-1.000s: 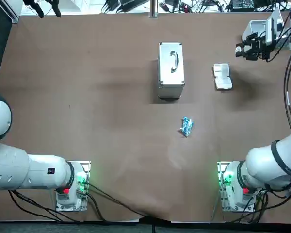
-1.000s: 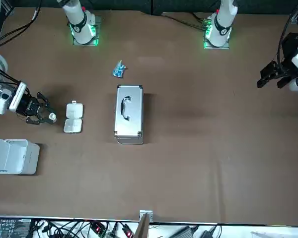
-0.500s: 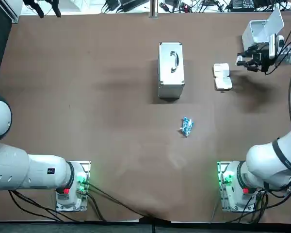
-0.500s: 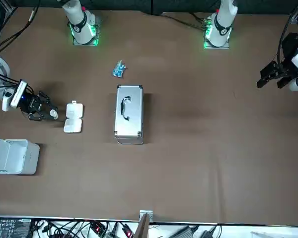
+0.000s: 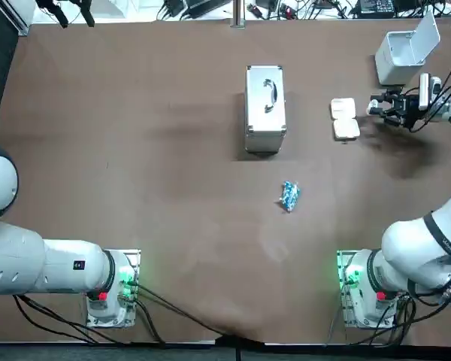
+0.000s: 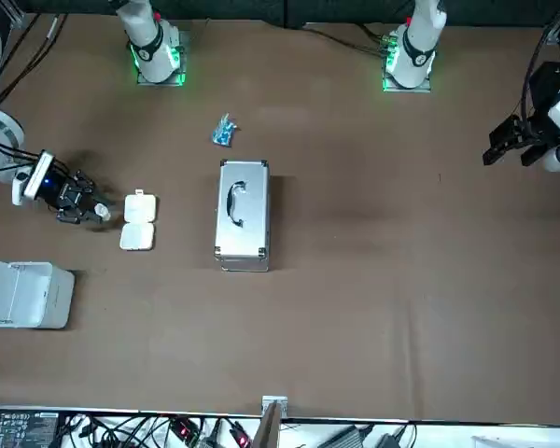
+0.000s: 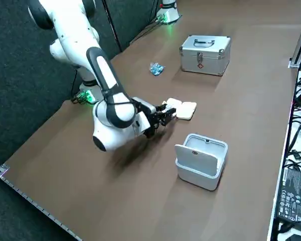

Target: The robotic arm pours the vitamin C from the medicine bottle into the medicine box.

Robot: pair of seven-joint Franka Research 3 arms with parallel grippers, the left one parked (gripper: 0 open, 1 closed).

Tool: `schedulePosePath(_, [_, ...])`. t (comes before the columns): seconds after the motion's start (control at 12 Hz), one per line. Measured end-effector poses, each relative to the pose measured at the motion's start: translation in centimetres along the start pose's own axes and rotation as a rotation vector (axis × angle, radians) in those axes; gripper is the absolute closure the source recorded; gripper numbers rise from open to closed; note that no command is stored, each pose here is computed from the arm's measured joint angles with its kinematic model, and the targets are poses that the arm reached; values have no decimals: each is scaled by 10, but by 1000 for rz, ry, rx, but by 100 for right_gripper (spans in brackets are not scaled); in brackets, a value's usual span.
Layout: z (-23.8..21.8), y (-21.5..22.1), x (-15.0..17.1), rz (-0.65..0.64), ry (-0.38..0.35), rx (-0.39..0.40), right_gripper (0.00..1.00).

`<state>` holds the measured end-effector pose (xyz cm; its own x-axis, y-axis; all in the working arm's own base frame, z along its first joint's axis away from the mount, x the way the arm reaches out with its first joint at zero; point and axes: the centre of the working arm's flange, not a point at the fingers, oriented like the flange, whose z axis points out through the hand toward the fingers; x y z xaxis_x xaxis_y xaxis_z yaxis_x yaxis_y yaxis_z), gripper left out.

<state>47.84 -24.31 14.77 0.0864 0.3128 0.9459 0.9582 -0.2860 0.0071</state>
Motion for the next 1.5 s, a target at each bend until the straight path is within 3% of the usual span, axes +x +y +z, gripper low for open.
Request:
schedulePosePath(0.42, [3, -7, -37, 42, 27, -15, 57])
schedulePosePath(1.5, [-9, -12, -60, 75, 18, -34, 57])
